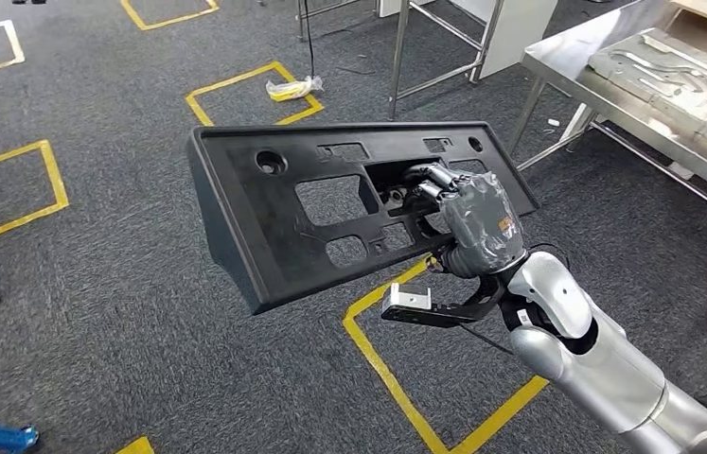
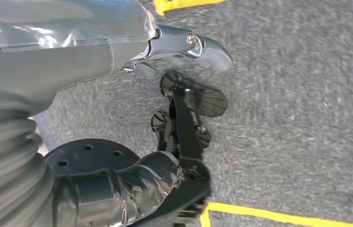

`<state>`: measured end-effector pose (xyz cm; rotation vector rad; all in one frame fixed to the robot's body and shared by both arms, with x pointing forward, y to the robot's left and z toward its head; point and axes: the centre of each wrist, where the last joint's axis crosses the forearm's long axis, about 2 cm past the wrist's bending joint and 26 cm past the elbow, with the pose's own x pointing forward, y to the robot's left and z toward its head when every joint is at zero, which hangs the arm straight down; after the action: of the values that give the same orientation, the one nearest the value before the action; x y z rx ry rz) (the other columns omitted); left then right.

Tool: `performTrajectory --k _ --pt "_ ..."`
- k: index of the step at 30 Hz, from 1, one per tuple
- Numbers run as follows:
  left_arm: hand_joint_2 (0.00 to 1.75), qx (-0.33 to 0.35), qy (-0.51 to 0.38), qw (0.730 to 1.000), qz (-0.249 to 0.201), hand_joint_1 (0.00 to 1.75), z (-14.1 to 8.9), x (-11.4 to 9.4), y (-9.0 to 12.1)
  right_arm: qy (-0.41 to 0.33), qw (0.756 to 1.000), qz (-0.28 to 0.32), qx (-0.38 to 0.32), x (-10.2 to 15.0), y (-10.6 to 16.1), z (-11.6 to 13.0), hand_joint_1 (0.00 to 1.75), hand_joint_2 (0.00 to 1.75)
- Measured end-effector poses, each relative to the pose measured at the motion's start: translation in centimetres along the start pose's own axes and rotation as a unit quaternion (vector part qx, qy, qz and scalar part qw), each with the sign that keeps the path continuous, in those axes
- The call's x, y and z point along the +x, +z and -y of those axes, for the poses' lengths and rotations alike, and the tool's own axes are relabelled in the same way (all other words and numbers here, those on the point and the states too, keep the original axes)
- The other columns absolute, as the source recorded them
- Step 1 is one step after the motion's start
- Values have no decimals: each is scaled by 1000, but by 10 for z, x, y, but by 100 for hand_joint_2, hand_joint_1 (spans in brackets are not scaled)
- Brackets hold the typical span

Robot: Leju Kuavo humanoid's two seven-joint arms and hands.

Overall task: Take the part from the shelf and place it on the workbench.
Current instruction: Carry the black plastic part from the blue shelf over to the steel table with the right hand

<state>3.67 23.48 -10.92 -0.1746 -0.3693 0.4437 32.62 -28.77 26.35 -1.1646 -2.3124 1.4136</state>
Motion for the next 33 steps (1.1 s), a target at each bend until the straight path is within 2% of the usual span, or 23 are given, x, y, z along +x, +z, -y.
performTrajectory --k 23,33 --pt "175 -4 1 1000 5 0 4 4 -1 3 1000 -5 8 -5 -2 -1 175 175" --pt "175 6 0 1000 -2 0 -7 -3 2 -4 1000 -9 18 -2 2 -7 175 175"
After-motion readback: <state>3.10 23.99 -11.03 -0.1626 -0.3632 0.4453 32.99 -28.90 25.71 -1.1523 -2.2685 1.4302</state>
